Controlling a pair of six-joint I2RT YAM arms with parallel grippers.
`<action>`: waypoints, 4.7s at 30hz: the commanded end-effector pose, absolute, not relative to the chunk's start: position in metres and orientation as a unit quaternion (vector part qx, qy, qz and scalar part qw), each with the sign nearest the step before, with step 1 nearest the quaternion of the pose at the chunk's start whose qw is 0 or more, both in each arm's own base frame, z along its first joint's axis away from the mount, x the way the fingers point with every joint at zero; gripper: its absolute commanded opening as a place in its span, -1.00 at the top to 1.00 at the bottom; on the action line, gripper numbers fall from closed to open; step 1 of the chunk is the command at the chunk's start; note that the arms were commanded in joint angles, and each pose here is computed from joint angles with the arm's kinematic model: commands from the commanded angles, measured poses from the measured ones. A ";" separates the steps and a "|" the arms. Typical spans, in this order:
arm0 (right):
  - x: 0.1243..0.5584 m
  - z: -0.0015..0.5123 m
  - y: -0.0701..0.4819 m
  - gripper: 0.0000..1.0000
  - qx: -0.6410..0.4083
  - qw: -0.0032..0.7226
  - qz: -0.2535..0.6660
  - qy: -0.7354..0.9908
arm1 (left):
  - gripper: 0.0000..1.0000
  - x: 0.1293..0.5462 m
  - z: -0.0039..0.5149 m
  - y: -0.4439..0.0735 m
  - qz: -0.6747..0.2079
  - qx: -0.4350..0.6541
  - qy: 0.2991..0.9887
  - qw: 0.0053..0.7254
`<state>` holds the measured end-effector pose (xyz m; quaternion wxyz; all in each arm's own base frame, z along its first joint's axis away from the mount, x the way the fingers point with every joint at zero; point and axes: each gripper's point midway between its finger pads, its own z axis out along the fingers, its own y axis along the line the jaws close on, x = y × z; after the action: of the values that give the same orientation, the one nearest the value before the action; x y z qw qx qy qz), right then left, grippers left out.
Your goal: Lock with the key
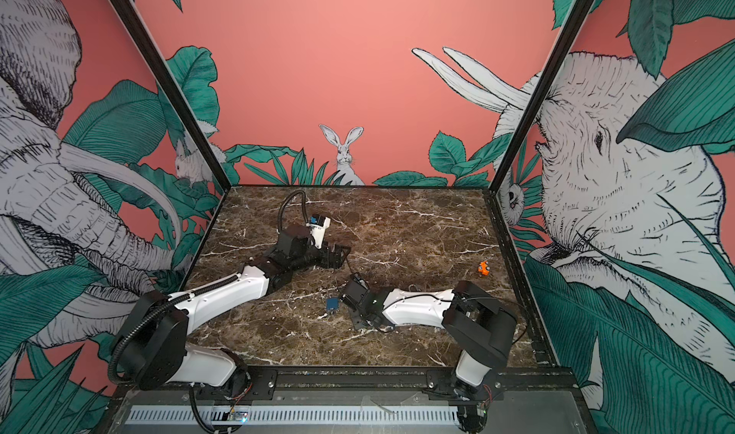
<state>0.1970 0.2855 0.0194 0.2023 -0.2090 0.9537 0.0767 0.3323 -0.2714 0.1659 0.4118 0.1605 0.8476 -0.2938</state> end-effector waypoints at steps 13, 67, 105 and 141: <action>0.185 0.014 0.269 -0.04 -0.214 0.176 0.067 0.958 | -0.95 0.333 0.168 -0.272 -0.306 0.154 0.843 0.414; 0.163 0.147 0.251 1.00 -0.322 0.203 0.350 0.856 | -0.78 0.271 0.223 -0.333 -0.506 0.333 0.701 0.377; 0.186 0.235 0.255 1.00 -0.220 0.199 0.555 0.777 | 0.02 0.224 0.253 -0.349 -0.629 0.400 0.605 0.279; 0.221 0.236 0.234 1.00 -0.211 0.290 0.481 0.800 | 0.73 0.206 0.255 -0.354 -0.647 0.406 0.599 0.238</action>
<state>0.2004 0.2408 0.2135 0.2215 -0.2110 0.8030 0.5116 0.2224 -0.3516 0.2506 0.2483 0.3748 0.6227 -0.6404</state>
